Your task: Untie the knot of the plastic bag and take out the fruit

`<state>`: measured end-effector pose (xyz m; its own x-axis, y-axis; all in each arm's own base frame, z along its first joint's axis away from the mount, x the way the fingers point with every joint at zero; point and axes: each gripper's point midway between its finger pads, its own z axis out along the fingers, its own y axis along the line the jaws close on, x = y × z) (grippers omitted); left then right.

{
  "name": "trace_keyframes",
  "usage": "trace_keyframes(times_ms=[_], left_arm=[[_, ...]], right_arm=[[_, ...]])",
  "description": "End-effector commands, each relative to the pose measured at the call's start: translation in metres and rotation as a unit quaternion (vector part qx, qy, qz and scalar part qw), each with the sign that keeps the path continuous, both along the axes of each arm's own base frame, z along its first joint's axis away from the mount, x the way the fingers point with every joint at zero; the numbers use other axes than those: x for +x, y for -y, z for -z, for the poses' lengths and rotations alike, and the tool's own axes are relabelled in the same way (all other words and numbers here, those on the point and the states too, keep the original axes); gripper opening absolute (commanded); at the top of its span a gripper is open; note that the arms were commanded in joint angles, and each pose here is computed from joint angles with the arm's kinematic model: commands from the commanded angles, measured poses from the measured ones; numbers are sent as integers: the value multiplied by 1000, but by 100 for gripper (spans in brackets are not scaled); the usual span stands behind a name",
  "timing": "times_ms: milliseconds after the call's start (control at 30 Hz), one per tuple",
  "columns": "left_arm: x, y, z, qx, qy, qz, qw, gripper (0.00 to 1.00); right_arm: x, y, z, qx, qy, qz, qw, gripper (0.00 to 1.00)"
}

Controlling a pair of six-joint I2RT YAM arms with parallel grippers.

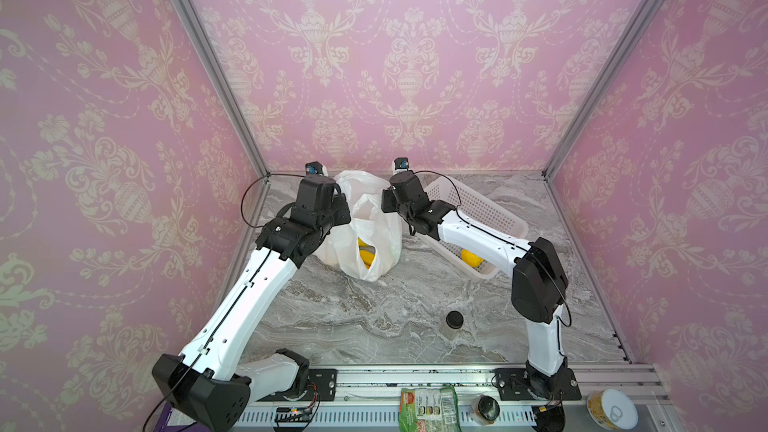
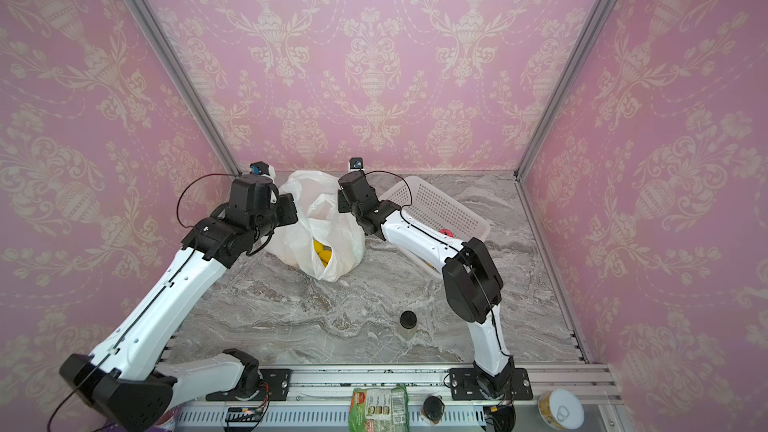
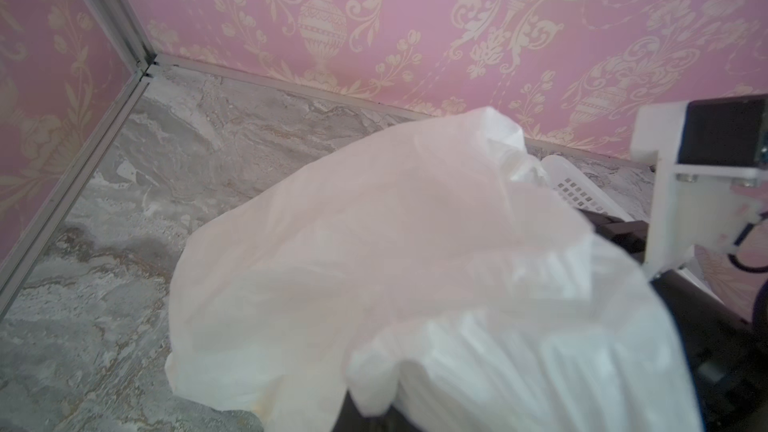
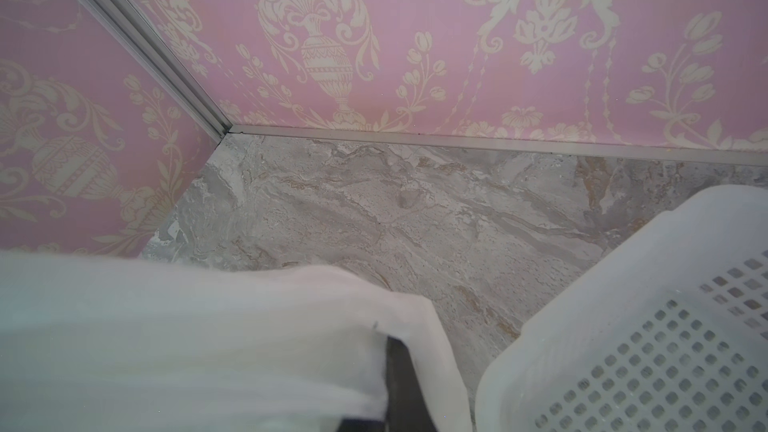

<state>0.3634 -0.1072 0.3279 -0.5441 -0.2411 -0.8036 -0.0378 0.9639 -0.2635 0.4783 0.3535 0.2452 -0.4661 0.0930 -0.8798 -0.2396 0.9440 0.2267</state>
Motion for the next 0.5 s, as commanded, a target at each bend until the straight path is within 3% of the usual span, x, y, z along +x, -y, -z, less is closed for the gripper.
trace_keyframes(times_ms=[0,100,167,233,367,467], left_arm=[[12,11,-40,6,38,43,998,0],[15,16,-58,1,51,54,997,0],[9,19,-52,-9,44,62,997,0],[-1,22,-32,-25,24,70,997,0],[-34,21,42,-59,-29,67,996,0],[-58,16,92,-70,-66,56,994,0]], right_arm=[[0,4,-51,30,43,7,999,0],[-1,5,-61,29,57,2,998,2],[-4,8,-65,24,64,1,998,10],[-8,13,-67,21,71,-2,997,25],[-27,25,-67,22,78,-15,997,67],[-48,30,-64,20,68,-36,997,81]])
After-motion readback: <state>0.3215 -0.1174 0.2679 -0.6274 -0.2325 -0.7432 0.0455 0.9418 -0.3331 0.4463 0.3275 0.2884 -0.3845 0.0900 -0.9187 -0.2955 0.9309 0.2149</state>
